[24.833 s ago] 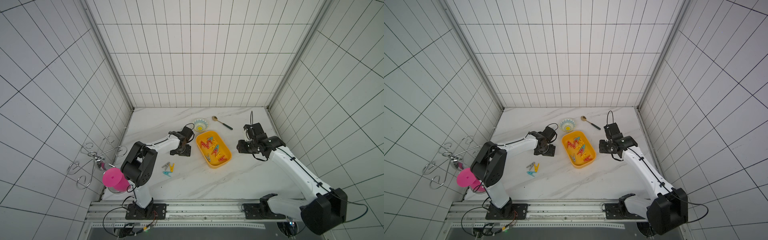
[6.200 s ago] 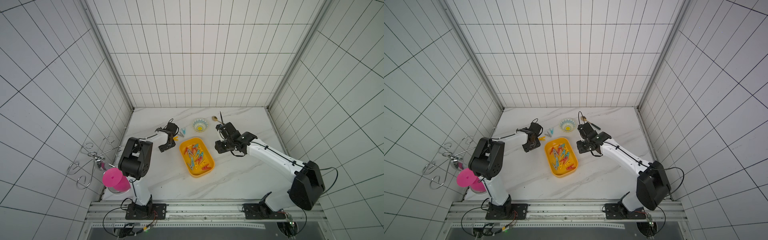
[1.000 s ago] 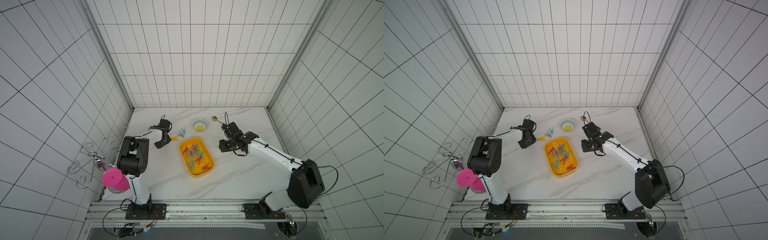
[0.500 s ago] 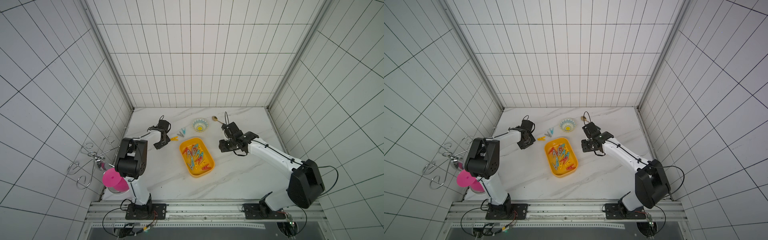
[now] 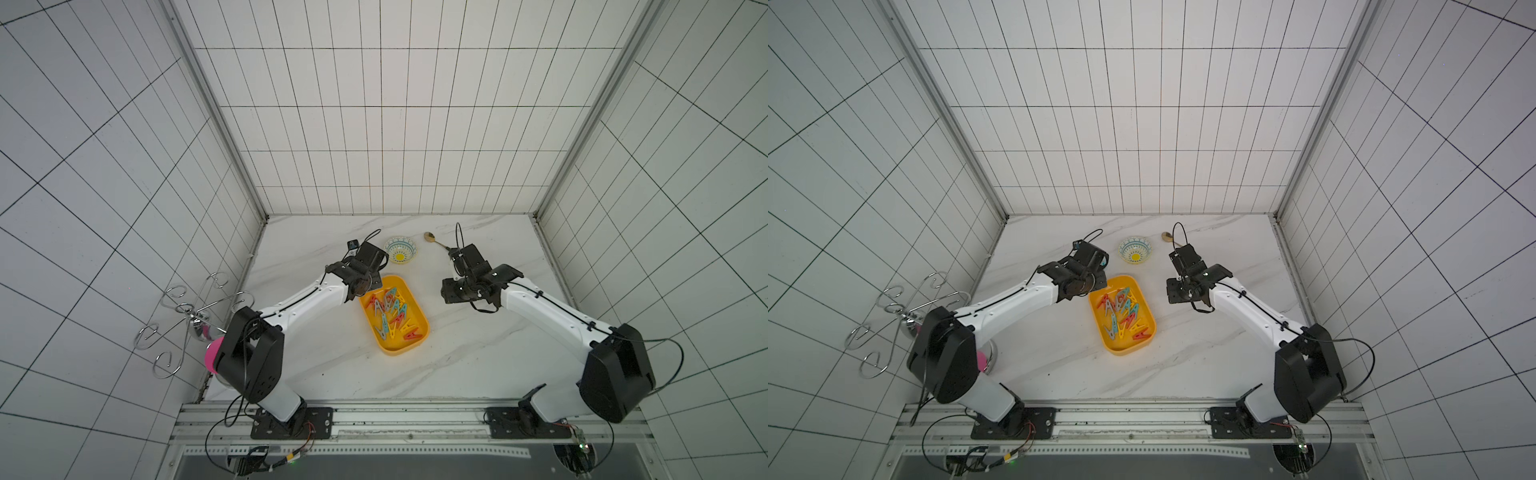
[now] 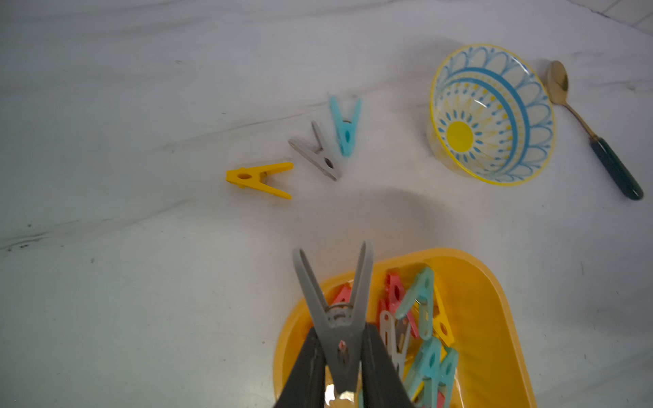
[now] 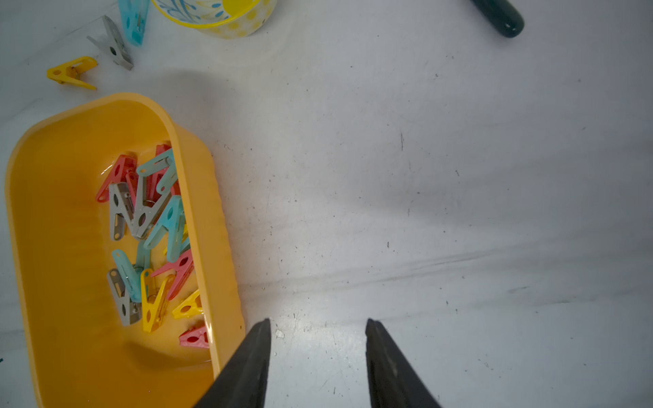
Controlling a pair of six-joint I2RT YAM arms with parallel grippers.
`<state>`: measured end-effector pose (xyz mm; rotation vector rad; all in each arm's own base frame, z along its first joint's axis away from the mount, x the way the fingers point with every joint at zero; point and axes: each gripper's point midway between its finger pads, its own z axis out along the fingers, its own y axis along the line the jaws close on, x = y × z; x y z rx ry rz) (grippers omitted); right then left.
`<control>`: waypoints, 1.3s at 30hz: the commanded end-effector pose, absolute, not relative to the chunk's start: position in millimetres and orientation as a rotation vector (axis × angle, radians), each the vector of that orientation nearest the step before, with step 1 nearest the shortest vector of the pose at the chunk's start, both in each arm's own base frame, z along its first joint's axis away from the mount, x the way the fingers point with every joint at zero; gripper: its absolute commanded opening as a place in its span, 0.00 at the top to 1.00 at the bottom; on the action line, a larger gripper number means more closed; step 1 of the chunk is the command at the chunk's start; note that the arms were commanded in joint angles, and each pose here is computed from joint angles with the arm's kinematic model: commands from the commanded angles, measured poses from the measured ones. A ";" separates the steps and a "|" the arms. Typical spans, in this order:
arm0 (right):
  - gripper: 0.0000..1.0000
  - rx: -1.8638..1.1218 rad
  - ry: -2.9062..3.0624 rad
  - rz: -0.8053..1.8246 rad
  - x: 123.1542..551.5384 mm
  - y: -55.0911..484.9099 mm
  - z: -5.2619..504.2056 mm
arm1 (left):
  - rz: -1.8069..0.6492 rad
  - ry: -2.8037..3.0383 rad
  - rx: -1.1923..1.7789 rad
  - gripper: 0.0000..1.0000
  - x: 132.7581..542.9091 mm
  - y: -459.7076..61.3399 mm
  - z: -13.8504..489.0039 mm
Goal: Put the clothespins into the storage box
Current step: Place the clothespin in the storage box.
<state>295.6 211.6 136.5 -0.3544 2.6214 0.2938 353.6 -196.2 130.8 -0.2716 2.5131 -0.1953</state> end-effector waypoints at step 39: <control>0.52 -0.291 2.624 0.282 302.4 195.6 142.6 | -0.070 2.508 -0.395 0.49 375.6 -174.2 125.9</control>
